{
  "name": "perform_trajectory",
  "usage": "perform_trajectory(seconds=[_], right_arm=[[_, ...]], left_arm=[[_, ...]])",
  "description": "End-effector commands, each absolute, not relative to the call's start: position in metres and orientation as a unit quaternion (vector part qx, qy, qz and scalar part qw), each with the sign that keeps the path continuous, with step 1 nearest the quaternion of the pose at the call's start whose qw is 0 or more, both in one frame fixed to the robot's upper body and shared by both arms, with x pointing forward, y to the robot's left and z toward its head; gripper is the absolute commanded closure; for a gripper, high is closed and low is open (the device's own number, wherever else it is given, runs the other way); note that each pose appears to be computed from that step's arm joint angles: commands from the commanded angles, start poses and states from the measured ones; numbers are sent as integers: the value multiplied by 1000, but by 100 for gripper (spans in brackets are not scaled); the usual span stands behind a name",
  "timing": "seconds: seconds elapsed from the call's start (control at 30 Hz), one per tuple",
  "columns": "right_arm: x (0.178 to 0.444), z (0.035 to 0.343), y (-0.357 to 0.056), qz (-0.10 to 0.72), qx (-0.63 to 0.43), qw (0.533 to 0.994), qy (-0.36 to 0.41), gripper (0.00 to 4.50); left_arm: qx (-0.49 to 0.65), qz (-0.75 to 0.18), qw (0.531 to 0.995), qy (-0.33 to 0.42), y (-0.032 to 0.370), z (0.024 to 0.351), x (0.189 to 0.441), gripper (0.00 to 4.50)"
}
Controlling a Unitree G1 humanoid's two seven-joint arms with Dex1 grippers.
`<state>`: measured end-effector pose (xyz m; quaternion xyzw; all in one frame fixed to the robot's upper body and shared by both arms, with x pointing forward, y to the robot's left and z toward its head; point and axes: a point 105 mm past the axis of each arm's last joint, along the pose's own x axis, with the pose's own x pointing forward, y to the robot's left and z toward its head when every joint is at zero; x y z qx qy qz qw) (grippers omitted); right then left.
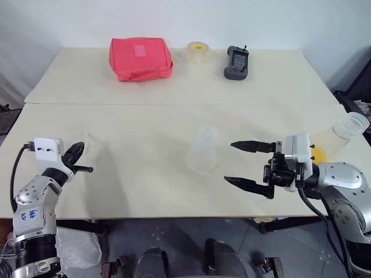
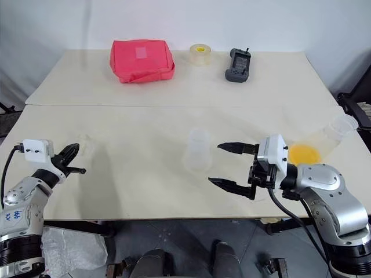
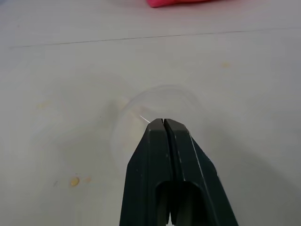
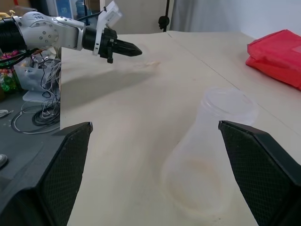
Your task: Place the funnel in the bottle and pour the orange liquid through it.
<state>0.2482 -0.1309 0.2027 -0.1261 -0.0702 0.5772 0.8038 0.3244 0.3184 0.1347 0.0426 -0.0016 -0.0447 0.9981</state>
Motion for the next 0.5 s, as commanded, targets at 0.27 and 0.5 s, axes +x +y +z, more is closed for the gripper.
perform_trajectory(seconds=[0.27,0.5], right_arm=[[251,219,-136,565,-150,806,-92,0],[252,219,-136,563,-152,807,-89,0]], left_arm=[[48,-84,994,-48,293,155,317,263],[56,-54,996,-48,279,151,322,43]])
